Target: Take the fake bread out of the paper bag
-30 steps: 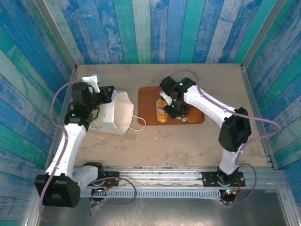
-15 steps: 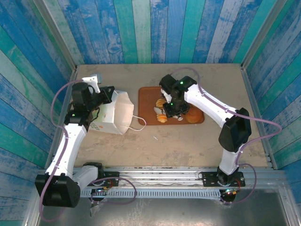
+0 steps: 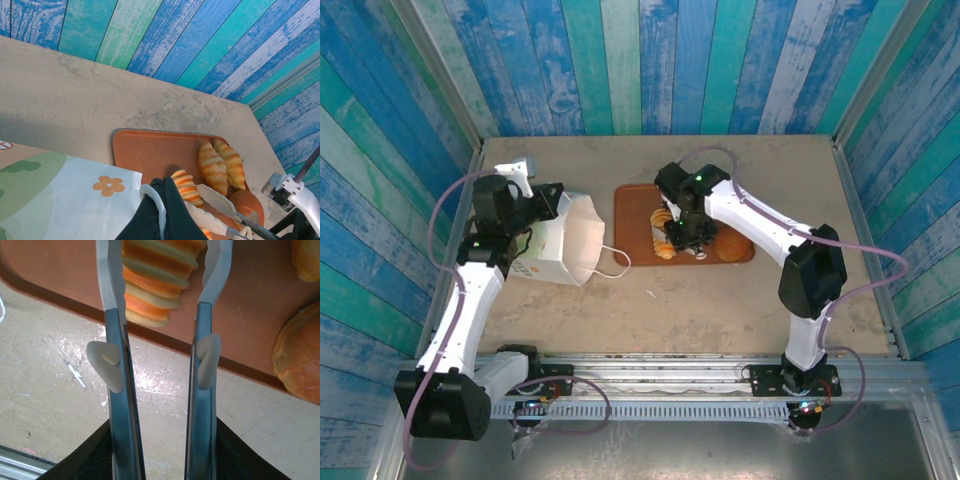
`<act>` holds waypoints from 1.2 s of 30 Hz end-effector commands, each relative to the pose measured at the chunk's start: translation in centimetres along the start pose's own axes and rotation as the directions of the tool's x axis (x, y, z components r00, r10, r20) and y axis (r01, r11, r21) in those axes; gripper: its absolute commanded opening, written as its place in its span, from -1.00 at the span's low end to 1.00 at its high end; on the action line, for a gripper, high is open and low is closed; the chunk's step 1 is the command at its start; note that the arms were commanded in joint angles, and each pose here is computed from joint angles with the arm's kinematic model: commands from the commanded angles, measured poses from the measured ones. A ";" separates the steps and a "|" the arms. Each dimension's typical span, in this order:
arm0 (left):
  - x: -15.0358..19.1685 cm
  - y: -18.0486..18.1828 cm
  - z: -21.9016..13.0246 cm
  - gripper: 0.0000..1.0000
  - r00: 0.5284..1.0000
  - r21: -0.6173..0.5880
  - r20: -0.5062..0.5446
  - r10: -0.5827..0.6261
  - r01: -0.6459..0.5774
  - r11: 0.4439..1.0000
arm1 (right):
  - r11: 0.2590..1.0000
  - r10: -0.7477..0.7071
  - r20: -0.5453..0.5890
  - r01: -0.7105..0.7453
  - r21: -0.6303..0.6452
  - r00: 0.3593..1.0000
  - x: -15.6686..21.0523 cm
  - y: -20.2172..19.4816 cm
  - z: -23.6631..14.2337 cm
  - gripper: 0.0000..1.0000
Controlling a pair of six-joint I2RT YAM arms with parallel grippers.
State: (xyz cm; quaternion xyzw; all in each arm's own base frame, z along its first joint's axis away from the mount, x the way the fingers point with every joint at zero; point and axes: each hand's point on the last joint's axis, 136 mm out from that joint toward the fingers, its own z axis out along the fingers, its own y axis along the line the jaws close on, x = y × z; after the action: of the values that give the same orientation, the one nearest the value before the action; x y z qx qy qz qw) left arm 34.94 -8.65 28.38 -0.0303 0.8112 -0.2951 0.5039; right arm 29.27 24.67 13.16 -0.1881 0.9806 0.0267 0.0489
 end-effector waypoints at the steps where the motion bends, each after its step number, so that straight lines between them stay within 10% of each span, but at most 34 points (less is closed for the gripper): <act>1: 0.0 -0.2 0.1 -1.00 1.000 0.011 0.001 0.019 -0.019 1.000 | 1.000 -0.010 0.039 0.009 0.029 0.999 -1.5 -0.6 -0.6 -0.18; 36: 0.1 -0.3 0.1 -1.00 1.000 0.019 -0.004 0.003 -0.003 1.000 | 0.983 0.054 0.103 -0.071 0.167 0.993 -5.9 -5.5 -0.5 -0.01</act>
State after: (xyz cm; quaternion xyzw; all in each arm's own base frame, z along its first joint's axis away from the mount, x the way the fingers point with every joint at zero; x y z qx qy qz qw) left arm 34.89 -8.76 28.38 -0.0299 0.8111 -0.2986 0.5021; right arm 36.02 21.91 13.44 -0.1575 0.9814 -0.0400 0.1018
